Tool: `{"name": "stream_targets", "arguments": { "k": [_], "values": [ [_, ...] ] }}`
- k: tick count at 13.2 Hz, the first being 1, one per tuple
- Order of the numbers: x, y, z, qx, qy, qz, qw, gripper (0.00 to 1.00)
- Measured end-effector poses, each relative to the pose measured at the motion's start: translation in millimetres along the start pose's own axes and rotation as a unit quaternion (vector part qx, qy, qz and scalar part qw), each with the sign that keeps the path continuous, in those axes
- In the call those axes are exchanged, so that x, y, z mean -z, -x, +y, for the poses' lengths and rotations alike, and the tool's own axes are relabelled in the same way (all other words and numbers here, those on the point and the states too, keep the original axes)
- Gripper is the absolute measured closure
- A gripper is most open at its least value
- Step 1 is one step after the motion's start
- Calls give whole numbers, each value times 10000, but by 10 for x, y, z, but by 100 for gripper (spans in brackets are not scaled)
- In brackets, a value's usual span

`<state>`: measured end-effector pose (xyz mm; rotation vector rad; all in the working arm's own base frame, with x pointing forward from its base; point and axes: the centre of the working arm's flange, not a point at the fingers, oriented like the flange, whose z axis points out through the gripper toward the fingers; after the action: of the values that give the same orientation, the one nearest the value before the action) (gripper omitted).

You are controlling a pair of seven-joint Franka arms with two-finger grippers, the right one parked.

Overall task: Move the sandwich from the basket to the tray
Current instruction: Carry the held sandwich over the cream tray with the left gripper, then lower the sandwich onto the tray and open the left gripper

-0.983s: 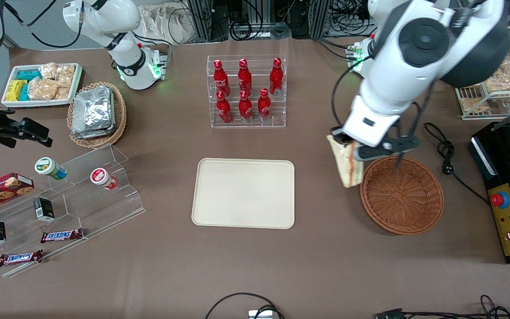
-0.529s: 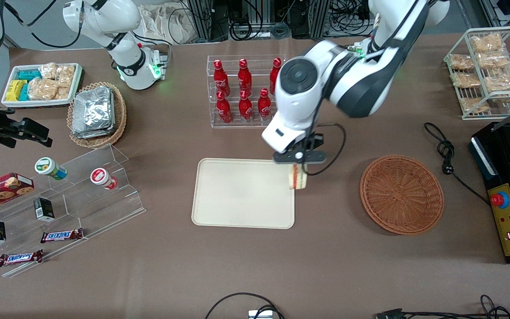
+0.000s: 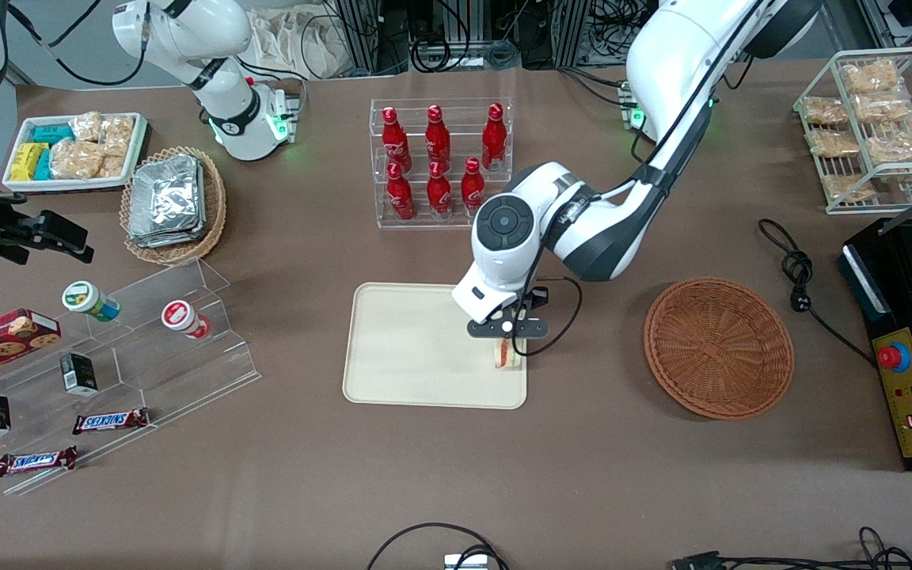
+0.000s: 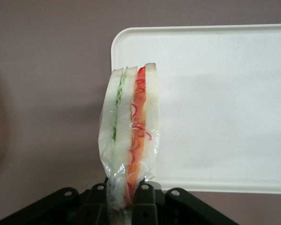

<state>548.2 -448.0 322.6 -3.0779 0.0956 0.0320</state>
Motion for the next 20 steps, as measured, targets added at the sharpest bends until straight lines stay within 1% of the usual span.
{"name": "stream_targets", "arguments": {
  "k": [2,3,5,6,10,12,14,15,17,20],
  "values": [
    [-278,-10,133,-146,72,131,9998,83],
    [-454,6,210,-237,87,165,9995,83],
    [-702,31,279,-315,84,125,9994,83],
    [-738,27,278,-314,77,112,9994,83],
    [-684,-13,278,-212,114,170,9996,83],
    [-681,-20,279,-136,130,191,9996,85],
    [-696,-22,277,-121,128,186,9997,85],
    [-703,-24,275,-134,112,201,9996,81],
    [-719,-38,262,-201,-17,325,9993,59],
    [-805,-46,250,-27,-167,427,9989,26]
  ]
}}
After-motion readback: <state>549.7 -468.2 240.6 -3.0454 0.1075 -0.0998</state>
